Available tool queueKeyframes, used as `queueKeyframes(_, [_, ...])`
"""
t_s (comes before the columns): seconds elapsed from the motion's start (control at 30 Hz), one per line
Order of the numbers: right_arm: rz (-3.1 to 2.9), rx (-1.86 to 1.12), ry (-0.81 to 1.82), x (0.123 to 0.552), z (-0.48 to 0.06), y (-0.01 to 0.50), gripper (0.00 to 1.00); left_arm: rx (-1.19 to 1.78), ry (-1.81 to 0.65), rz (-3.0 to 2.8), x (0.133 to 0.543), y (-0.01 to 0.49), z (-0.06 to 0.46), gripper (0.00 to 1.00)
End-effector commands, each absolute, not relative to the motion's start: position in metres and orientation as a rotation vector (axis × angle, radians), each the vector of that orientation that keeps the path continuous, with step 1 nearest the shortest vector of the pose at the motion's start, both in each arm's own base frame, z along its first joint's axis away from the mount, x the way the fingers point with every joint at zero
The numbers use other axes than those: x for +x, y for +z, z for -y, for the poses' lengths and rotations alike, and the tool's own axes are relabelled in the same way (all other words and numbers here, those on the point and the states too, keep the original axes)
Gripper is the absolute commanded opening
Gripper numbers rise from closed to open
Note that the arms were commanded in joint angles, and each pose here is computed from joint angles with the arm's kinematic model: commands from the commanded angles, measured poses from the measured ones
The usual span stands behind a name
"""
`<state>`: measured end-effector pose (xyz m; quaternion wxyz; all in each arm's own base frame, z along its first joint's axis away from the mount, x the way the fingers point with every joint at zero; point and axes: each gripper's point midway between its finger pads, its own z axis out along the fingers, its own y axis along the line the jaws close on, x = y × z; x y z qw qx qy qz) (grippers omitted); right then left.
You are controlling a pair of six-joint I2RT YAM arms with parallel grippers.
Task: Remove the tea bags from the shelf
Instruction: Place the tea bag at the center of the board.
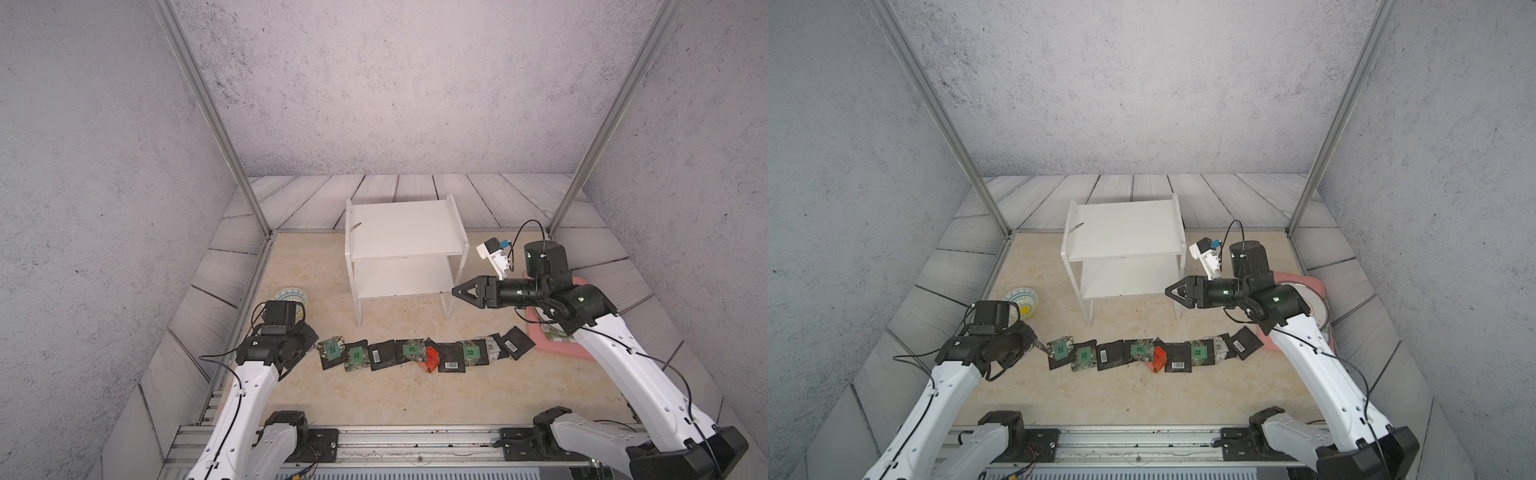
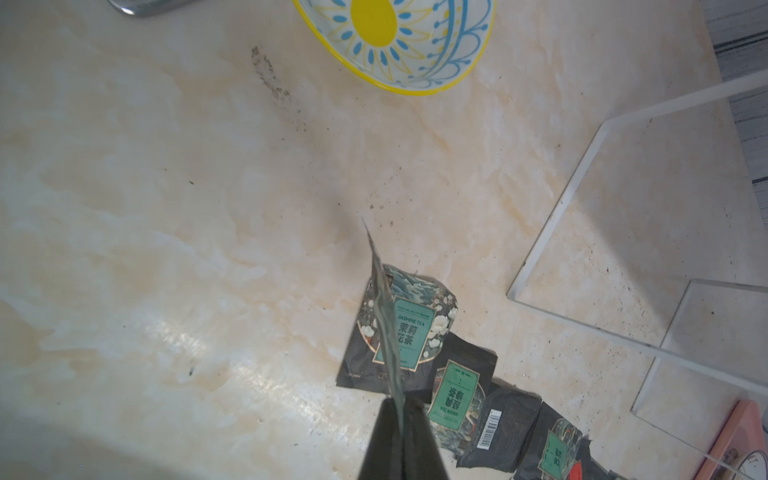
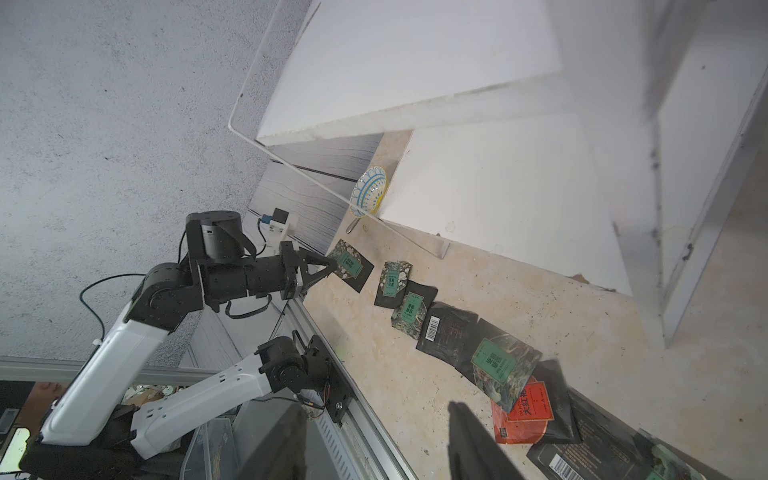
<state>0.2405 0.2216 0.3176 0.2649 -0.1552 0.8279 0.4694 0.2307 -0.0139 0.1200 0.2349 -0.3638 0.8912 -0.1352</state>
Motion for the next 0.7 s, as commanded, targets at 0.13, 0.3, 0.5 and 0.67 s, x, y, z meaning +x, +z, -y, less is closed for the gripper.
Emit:
queueKeyframes(0.13, [-2.207,-0.435,1.269,0.237,-0.22,0.32,0.57,-1.034,-0.37,-2.394,0.245,0.109,0.002,0.0])
queueKeyframes(0.3, [-2.2,-0.437,1.281,0.237,-0.221,0.323,0.57,-1.146,-0.306,-2.438,0.228,0.084,-0.007,0.03])
queueKeyframes(0.5, [-2.194,-0.443,1.281,0.237,-0.221,0.325,0.57,-1.225,-0.234,-2.475,0.212,0.072,-0.014,0.07])
queueKeyframes(0.67, [-2.195,-0.434,1.289,0.238,-0.221,0.322,0.57,-1.273,-0.158,-2.489,0.196,0.07,-0.02,0.22])
